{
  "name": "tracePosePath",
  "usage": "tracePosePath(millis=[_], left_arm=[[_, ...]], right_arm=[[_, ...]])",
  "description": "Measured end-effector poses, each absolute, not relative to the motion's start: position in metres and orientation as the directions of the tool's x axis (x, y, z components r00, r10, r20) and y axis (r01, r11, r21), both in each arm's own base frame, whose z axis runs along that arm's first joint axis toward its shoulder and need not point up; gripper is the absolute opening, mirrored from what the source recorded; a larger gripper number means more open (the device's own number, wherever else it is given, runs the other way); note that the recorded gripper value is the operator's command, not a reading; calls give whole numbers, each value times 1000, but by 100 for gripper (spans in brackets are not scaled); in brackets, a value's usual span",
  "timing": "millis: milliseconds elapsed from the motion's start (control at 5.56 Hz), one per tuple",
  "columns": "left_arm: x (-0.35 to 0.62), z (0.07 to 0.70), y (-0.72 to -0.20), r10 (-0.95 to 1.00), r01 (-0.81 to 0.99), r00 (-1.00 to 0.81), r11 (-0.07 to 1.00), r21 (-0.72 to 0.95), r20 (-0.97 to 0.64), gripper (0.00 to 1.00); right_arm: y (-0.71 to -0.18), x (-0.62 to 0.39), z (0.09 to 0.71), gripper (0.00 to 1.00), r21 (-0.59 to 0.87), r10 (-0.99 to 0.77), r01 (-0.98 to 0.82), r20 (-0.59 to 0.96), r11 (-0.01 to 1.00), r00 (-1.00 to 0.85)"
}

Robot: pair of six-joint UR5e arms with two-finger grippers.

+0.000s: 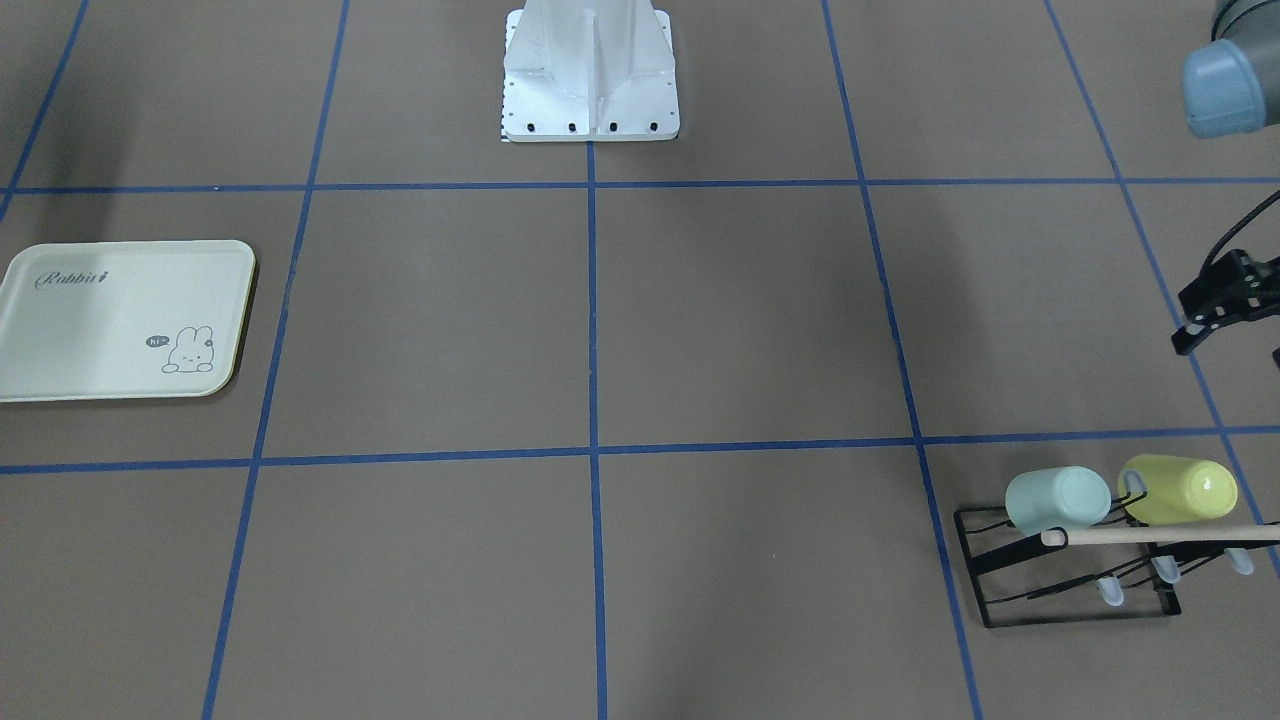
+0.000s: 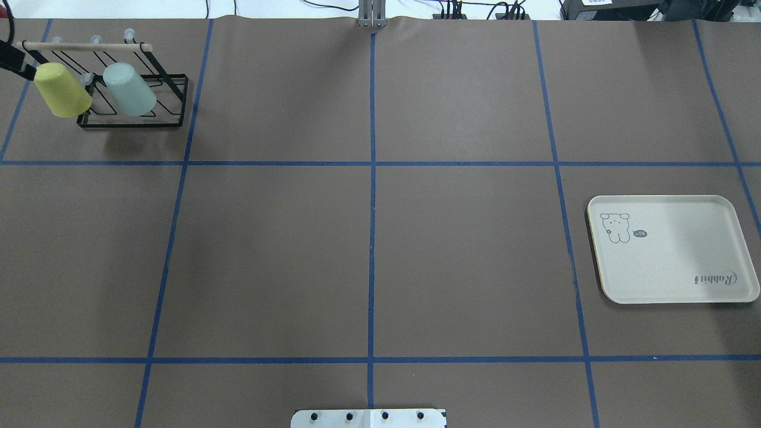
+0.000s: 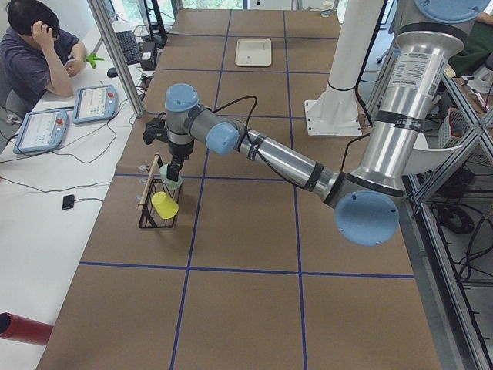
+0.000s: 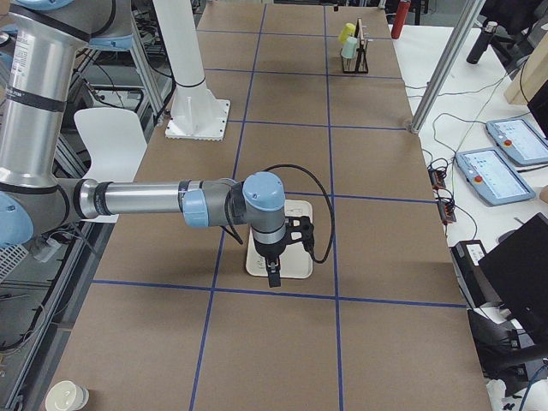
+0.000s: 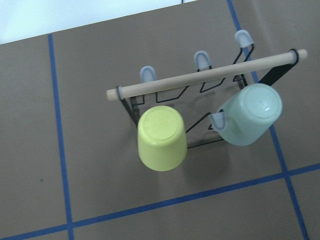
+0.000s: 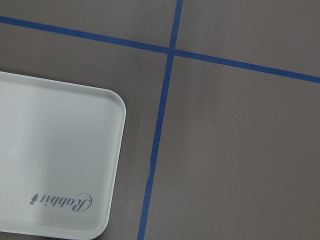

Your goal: Left arm grabs green cup and hands to right arm on tray

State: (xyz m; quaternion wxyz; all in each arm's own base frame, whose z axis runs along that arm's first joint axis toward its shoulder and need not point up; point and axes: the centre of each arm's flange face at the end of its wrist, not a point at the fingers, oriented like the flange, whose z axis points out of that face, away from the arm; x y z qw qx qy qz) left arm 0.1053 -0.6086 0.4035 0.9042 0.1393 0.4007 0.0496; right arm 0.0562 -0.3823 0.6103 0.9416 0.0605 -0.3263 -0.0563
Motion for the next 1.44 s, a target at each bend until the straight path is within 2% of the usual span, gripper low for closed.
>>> tracePosePath(millis=[540, 1439], left_arm=[[187, 389, -675, 207, -38, 692, 967, 252, -691, 100], [234, 430, -695, 229, -80, 715, 966, 247, -661, 98]], right_arm=[[-385, 56, 611, 100, 153, -147, 67, 609, 986, 780], [-388, 56, 612, 100, 154, -148, 67, 609, 986, 780]])
